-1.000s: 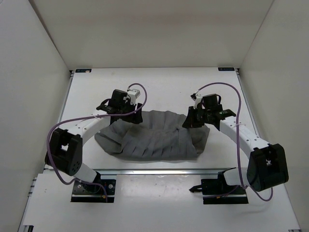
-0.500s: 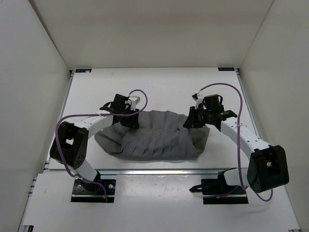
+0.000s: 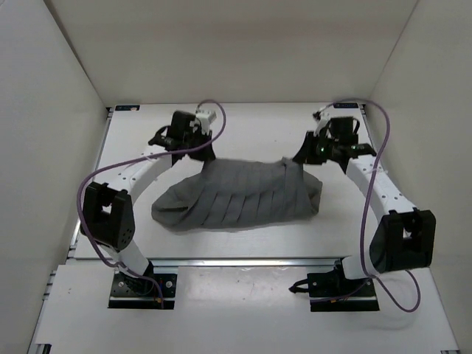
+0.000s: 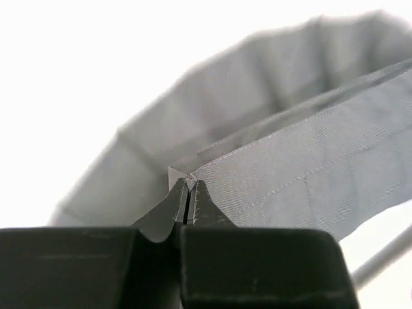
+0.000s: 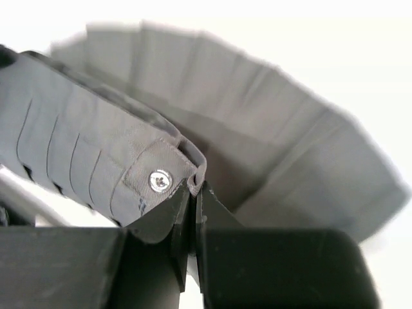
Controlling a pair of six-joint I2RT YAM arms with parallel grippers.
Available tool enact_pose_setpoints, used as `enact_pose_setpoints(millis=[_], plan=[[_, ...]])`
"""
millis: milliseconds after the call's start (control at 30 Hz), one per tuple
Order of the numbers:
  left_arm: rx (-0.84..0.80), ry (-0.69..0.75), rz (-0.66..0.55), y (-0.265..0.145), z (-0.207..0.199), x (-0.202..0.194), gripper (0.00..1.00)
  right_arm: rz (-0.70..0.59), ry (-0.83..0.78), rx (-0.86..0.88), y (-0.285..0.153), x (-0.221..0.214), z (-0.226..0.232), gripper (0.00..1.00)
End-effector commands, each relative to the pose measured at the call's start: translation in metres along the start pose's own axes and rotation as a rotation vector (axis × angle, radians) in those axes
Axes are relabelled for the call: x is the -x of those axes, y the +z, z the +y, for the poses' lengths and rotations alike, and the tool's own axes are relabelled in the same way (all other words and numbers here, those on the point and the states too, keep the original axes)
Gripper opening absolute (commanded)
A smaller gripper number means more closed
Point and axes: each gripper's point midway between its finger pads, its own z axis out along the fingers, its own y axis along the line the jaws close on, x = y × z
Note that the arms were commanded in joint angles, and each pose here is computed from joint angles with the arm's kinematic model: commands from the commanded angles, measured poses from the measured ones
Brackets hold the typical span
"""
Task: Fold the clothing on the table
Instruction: Flatten the skirt out
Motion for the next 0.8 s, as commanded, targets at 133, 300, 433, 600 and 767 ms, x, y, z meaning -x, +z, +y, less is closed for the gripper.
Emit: enact_pose_setpoints(millis=[133,300,433,600,767], plan=[[0.09,0.167,-0.519,-0.084,-0.012,0.253,0.0,-0.472,-0.277,-0.085,-0.07,0.229,0.02,0.01],[0.211,0.306,-0.915,-0.206,-0.057,0.333,0.0,-0.748,-0.452,-0.192,-0.15,0.316,0.061,0.0],[0.2,0.323,-0.941,-0.236,-0.065,0.315,0.0,-0.774,-0.469,-0.247,-0.175,0.293,0.054,0.0],[0.219,0.254,-0.653,-0.155,-0.037,0.182,0.0,-0.545,-0.365,-0.288,-0.12,0.168,-0.007,0.0],[0.123,0.038,-0.451,-0.137,-0.032,0.03,0.0,-0.282,-0.241,-0.199,-0.086,0.031,-0.007,0.0]])
